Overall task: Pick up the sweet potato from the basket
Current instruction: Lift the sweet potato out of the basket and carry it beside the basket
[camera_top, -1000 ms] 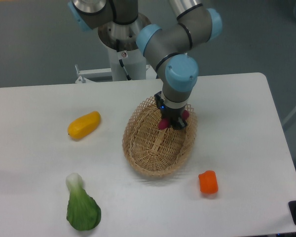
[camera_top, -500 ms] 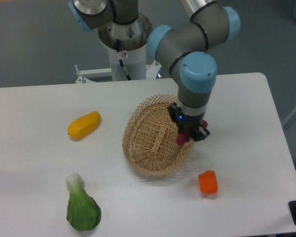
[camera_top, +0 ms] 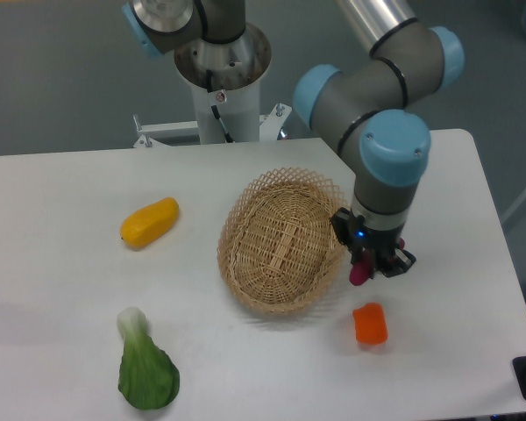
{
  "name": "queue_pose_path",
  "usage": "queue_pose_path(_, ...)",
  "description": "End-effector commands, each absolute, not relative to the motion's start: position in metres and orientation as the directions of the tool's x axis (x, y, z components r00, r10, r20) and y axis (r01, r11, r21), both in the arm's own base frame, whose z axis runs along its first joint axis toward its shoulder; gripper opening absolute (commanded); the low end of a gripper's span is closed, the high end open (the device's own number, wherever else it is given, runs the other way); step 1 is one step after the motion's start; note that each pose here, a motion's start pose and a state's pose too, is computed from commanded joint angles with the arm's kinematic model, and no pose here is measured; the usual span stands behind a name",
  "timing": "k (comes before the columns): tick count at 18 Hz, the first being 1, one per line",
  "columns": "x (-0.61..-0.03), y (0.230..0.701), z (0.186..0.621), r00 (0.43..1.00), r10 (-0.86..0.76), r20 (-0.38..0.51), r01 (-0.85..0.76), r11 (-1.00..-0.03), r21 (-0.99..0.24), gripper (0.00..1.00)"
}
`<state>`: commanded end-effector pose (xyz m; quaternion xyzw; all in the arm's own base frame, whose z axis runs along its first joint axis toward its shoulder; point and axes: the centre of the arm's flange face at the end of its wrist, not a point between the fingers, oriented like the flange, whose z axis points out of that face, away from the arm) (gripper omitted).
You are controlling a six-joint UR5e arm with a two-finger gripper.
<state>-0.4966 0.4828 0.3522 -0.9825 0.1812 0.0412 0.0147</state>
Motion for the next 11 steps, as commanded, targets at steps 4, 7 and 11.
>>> queue_pose_path(4, -0.511, 0.481, 0.352, 0.932, -0.354, -0.082, -0.356, -0.934, -0.012, 0.16)
queue_pose_path(7, -0.515, 0.482, 0.351, 0.928, -0.364, -0.084, -0.366, -0.931, -0.010, 0.16)
queue_pose_path(11, -0.518, 0.481, 0.348, 0.929, -0.361, -0.082, -0.363, -0.932, -0.005, 0.16)
